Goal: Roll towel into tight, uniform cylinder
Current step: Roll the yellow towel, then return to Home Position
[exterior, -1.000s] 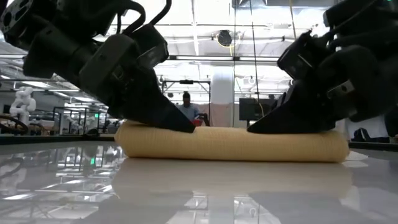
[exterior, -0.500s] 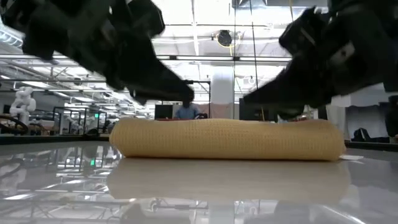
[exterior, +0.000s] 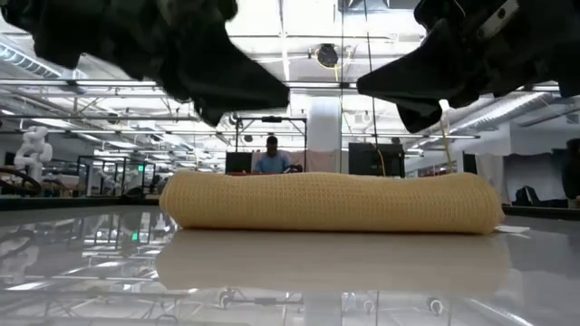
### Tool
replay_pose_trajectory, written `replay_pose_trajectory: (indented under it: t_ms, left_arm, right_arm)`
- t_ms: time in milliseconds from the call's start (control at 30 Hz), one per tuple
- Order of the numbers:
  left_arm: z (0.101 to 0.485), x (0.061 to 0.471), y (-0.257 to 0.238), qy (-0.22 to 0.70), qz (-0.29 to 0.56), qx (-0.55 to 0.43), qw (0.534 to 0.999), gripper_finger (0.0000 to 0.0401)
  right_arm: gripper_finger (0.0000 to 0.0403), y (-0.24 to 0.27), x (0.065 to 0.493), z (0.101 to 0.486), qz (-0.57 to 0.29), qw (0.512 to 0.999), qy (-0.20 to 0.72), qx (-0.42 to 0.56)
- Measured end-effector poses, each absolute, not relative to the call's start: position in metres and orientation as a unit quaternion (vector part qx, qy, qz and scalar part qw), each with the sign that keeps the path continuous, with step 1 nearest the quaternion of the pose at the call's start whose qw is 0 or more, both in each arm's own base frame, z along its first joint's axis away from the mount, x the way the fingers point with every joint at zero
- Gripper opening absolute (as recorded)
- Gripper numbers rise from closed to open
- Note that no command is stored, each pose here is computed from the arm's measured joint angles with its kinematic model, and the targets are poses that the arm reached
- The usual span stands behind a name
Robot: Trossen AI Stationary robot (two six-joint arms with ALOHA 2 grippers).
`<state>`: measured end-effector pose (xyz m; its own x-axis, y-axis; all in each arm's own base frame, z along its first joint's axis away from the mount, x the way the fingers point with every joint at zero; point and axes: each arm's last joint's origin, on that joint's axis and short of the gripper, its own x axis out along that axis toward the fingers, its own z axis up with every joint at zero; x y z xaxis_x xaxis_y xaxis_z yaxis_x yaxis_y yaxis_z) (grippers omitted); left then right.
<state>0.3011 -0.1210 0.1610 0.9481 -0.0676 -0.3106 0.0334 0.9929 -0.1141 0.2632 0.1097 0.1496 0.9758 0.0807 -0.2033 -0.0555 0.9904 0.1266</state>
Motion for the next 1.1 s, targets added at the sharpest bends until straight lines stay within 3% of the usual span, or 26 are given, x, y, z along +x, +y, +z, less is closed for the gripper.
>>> replay_pose_trajectory:
  t_ms: [200,533,800,1100]
  left_arm:
    - [0.167,0.298,-0.123,0.147,-0.012,-0.047,0.988,0.0111]
    - [0.180,0.265,-0.117,0.094,0.033,-0.038,0.994,0.0111]
    - [0.183,0.259,-0.119,0.084,0.026,-0.039,0.995,0.0111]
    - [0.203,0.236,-0.119,-0.036,-0.009,0.000,0.999,0.0111]
  right_arm:
    - [0.0001,0.106,0.272,0.135,0.013,0.987,0.128,0.098]
    - [0.0002,0.114,0.318,0.120,0.010,0.983,0.170,0.063]
    - [0.0002,0.110,0.325,0.107,-0.009,0.974,0.217,0.063]
    - [0.0002,0.105,0.303,0.183,0.035,0.984,0.176,0.023]
